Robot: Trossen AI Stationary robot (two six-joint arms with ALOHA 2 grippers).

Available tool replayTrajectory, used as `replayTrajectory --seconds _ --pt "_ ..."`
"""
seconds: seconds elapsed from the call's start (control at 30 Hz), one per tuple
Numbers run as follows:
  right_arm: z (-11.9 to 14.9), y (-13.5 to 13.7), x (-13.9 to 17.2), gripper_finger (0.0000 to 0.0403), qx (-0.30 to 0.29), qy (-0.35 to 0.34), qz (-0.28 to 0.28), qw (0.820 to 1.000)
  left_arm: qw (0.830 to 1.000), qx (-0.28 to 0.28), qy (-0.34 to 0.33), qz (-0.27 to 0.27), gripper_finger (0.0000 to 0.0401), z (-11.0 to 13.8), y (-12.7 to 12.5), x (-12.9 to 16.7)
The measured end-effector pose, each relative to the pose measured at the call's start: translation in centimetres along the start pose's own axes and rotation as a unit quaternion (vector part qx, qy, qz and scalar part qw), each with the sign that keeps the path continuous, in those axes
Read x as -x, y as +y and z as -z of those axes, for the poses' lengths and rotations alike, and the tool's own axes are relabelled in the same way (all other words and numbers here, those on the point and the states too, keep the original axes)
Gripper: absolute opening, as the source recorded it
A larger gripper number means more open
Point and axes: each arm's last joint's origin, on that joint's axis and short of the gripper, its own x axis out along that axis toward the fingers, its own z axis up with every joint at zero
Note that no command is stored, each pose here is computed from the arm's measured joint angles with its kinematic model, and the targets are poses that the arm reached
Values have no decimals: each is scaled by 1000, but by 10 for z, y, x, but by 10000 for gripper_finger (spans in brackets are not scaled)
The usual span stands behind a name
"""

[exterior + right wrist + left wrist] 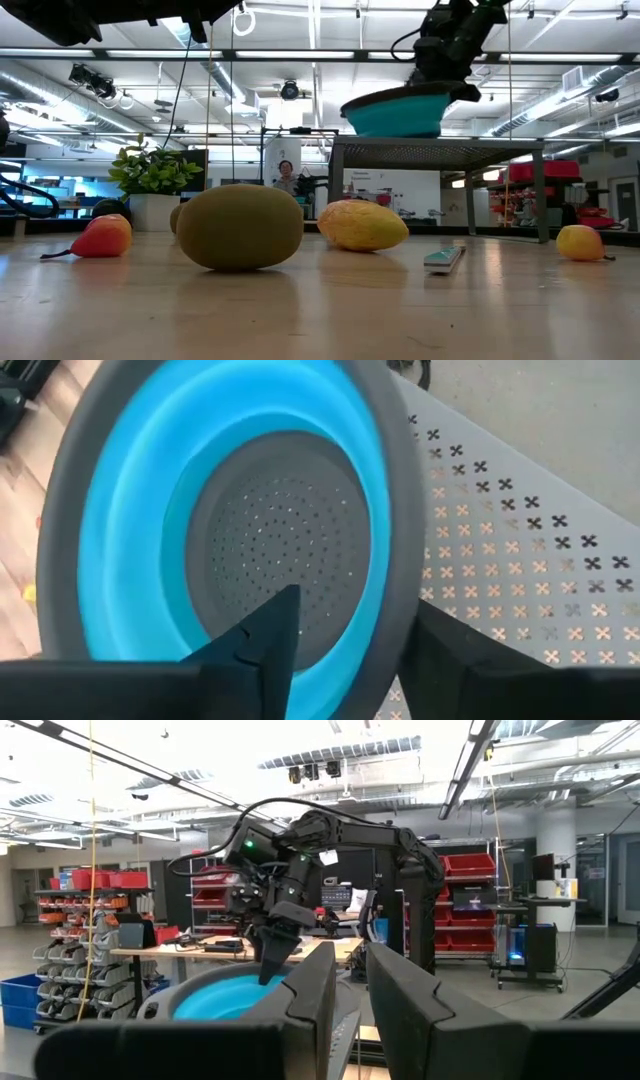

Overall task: Pick & Place Fruit
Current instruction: Put the blue strainer bowl on the shelf

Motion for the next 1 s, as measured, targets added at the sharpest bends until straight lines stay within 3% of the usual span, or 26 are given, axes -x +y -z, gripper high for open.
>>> replayTrajectory --seconds 0.13,0.47,0.77,0.9,1.0 --pt "1 4 -1 178 30 1 1 1000 1000 0 0 0 71 0 0 0" --pt "7 13 2 219 101 5 93 991 1000 -4 0 0 71 0 0 0" --pt "9 29 -1 255 167 1 210 963 1000 -4 0 0 71 0 0 0" --pt "7 47 7 257 193 -22 208 959 1000 -5 1 -6 71 0 0 0" --pt "7 70 16 257 217 -48 139 965 1000 -10 1 -6 71 0 0 0"
